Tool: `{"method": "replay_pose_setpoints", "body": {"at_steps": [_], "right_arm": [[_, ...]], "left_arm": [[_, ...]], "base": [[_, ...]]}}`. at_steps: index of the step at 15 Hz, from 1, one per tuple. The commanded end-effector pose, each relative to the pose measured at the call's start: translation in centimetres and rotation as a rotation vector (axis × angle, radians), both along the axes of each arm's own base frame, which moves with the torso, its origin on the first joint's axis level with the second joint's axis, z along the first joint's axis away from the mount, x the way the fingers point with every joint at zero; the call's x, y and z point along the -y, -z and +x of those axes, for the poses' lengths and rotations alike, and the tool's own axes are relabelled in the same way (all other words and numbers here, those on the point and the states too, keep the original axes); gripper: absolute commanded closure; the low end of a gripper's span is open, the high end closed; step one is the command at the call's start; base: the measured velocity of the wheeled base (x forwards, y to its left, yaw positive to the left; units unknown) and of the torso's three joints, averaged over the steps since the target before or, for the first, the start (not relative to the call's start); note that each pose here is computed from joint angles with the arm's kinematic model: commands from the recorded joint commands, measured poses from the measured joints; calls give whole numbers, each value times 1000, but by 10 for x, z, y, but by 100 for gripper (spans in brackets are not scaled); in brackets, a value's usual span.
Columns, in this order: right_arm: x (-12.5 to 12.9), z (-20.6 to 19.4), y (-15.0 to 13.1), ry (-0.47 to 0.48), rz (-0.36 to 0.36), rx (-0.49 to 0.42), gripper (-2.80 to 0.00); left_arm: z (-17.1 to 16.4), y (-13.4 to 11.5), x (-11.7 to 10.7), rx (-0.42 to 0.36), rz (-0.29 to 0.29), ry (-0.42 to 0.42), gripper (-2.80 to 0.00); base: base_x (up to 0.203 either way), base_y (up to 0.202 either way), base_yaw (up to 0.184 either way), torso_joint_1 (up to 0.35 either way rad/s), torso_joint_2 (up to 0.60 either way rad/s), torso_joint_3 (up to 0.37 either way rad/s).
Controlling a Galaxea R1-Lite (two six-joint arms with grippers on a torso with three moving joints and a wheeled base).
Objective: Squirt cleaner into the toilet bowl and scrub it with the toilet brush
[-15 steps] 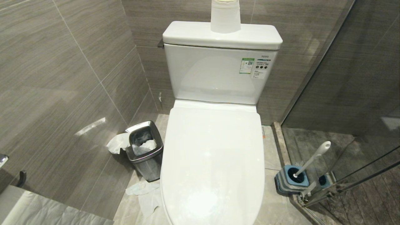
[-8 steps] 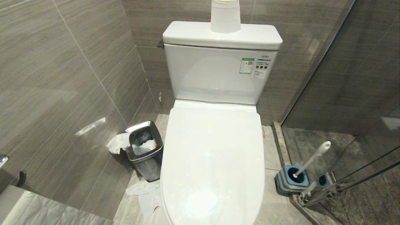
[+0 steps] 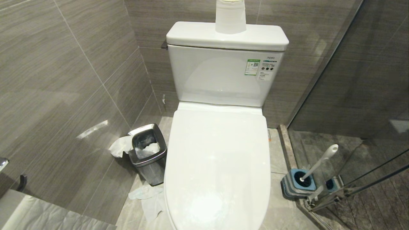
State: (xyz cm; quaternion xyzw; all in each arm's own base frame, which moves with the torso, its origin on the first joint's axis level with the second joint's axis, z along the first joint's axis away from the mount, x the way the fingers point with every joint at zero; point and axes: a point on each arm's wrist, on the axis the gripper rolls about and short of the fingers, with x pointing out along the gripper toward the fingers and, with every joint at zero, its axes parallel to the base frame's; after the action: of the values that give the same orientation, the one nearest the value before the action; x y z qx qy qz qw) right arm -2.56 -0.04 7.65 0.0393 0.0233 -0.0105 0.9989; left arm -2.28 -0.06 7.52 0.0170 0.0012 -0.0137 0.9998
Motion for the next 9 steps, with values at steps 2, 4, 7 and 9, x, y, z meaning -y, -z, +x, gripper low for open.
{"method": "replay_pose_setpoints", "body": {"at_steps": [2,4,7,9], "right_arm": [[0,0,0,1,1,-2,0],[0,0,0,1,1,-2,0],[0,0,0,1,1,0,0],[0,0,0,1,1,-2,0]], "left_arm": [[0,0,0,0,-3,0,0],[0,0,0,-1,-3,0,0],[0,0,0,-2,-3,0,0],[0,0,0,0,-3,0,0]], "base": [[0,0,0,0,0,0],[0,0,0,0,0,0],[0,0,0,0,0,0],[0,0,0,0,0,0]]}}
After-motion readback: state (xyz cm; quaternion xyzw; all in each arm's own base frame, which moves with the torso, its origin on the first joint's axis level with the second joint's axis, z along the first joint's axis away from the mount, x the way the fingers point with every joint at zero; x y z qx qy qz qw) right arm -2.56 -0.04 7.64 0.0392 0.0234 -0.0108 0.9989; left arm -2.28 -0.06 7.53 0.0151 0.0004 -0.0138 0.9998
